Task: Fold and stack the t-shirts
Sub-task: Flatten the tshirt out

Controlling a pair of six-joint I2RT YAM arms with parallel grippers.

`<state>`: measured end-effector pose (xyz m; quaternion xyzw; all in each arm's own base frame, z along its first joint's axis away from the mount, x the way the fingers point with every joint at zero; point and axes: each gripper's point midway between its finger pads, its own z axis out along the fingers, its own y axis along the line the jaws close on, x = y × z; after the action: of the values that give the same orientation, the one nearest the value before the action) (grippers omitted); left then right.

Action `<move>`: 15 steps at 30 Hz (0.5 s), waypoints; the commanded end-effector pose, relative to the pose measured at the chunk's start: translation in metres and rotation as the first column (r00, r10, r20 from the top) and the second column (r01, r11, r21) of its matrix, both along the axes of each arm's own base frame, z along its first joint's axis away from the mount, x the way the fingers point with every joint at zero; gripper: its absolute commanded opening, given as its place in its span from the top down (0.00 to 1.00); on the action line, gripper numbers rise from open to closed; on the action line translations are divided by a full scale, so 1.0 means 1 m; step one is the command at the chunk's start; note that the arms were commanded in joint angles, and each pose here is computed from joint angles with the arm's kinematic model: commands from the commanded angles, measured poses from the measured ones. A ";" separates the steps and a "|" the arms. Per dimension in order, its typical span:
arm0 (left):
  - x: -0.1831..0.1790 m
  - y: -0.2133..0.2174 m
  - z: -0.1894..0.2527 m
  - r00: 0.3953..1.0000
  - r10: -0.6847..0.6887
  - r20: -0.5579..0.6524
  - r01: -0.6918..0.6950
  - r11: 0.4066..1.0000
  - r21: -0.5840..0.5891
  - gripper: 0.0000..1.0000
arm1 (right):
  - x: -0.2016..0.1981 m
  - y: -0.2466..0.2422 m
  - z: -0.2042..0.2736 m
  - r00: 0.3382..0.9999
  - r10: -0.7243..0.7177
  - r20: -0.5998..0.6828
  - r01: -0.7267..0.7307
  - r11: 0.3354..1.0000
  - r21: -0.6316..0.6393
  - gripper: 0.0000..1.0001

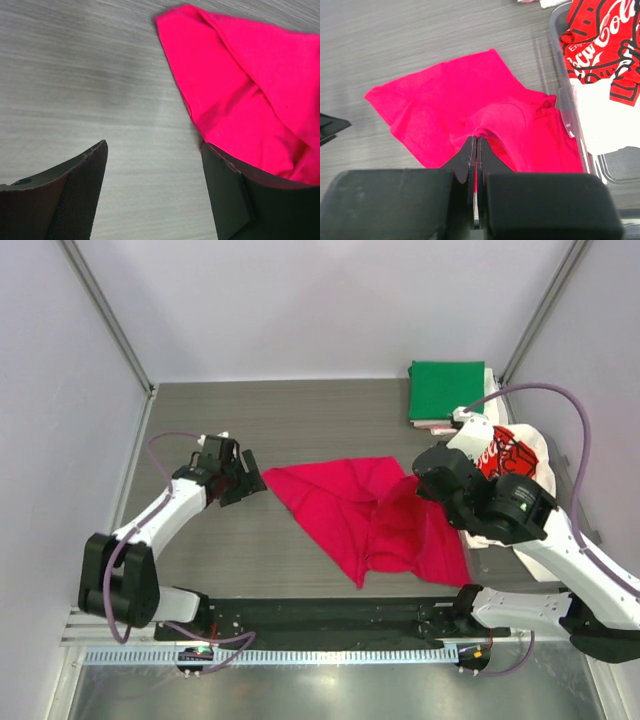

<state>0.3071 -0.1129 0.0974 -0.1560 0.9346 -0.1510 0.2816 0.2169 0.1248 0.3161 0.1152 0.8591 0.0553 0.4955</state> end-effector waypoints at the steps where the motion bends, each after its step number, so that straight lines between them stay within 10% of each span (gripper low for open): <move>1: 0.044 -0.008 0.012 0.995 0.033 0.093 -0.031 0.999 -0.027 0.26 | 0.000 -0.016 0.013 0.996 -0.067 0.058 0.065 0.997 0.037 0.99; 15: 0.105 -0.018 -0.045 0.998 0.069 0.002 -0.069 0.996 0.060 0.37 | -0.001 -0.010 -0.006 0.999 -0.040 0.029 0.039 0.999 0.031 0.99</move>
<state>0.3963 -0.1267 0.0483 -0.1786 0.9387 -0.1167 0.2708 0.2111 0.1140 0.3018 0.1199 0.8611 0.0459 0.4920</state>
